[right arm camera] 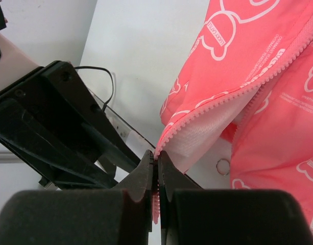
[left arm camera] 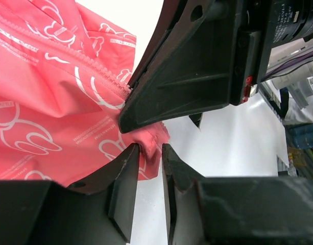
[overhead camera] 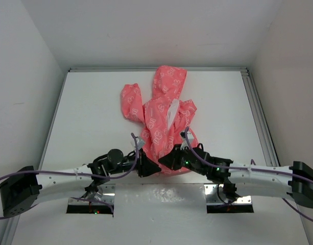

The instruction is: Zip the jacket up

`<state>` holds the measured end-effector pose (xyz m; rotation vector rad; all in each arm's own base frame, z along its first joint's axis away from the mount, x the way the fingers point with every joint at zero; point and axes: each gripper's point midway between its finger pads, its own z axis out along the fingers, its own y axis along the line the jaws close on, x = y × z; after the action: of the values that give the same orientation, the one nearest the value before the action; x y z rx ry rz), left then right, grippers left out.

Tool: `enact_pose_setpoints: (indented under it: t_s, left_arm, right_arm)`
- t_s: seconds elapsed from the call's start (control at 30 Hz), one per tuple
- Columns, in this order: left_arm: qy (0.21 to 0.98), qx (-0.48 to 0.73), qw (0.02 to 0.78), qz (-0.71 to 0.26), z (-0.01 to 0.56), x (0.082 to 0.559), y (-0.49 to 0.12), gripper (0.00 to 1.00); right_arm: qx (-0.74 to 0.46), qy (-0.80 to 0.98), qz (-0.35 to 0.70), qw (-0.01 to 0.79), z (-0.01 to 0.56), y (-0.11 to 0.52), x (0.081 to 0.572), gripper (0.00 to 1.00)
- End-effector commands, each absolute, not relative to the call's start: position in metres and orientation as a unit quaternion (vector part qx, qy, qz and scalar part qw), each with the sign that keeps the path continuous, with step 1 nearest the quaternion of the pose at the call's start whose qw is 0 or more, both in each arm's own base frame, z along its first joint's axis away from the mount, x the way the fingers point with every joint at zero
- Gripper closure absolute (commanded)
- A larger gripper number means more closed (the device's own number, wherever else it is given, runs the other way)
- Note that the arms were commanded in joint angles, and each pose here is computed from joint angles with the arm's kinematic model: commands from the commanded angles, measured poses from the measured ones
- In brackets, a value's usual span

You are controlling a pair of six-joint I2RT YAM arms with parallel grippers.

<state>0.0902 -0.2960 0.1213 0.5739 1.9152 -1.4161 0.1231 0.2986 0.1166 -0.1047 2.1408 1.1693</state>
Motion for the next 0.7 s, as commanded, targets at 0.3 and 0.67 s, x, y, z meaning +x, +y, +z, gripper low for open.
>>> enact_pose_setpoints:
  t_s: [0.3,0.67]
  left_arm:
    - [0.695,0.218,0.364,-0.58,0.1571,0.0978,-0.3135,0.79]
    - [0.693,0.205,0.361,-0.59,0.1577,0.0991,-0.3158,0.84]
  right_arm:
    - [-0.033,0.798,0.484,0.356,0.1412,0.3056,0.1249,1.0]
    - [-0.028,0.803,0.48,0.352,0.1342,0.3058,0.1258,1.0]
